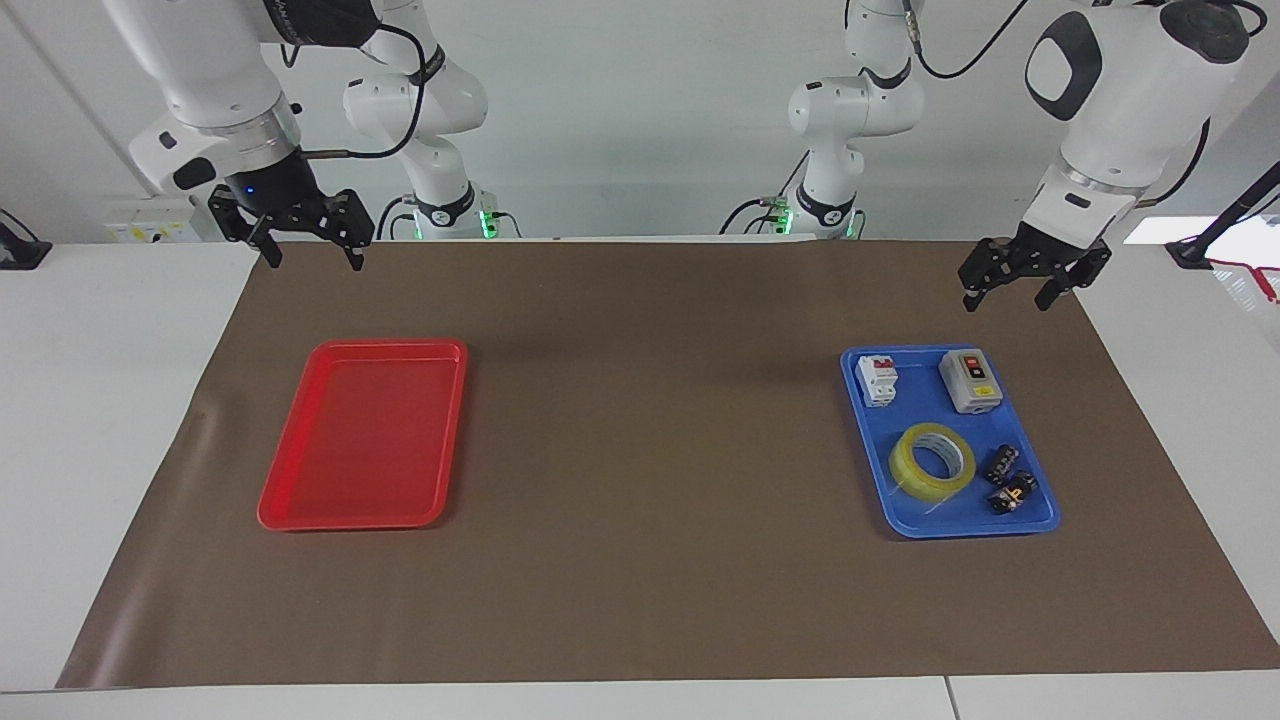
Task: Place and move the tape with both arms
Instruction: 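Reach the left gripper toward the yellow tape roll in the blue tray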
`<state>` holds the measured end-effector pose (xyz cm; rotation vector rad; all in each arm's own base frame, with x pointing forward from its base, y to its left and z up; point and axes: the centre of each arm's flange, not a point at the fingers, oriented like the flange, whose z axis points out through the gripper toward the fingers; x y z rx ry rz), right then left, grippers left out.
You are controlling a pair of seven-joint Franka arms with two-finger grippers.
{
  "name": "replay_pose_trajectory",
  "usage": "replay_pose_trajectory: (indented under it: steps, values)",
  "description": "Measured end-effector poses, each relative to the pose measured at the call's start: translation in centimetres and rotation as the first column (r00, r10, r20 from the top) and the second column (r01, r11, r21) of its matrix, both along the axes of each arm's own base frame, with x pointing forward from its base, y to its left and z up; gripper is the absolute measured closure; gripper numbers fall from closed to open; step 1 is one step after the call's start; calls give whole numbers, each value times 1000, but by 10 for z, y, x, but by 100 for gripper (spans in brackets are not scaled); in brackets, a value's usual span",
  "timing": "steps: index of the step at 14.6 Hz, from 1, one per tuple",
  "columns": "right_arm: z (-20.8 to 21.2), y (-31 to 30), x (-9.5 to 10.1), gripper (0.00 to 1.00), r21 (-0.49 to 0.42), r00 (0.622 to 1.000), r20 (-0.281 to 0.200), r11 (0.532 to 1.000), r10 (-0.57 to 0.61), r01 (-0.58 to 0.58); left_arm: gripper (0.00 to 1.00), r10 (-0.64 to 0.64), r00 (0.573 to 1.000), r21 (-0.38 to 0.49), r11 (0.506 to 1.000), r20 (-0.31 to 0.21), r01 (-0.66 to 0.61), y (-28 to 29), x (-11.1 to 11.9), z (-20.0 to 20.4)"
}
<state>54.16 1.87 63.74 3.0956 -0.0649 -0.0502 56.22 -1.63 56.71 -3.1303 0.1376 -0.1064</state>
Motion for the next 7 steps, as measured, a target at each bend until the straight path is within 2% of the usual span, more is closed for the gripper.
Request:
replay_pose_trajectory:
  steps: [7]
  values:
    - [0, 0, 0, 0, 0, 1000, 0, 1000, 0, 0, 0, 15, 998, -6, 1000, 56, -15, 13, 40, -102]
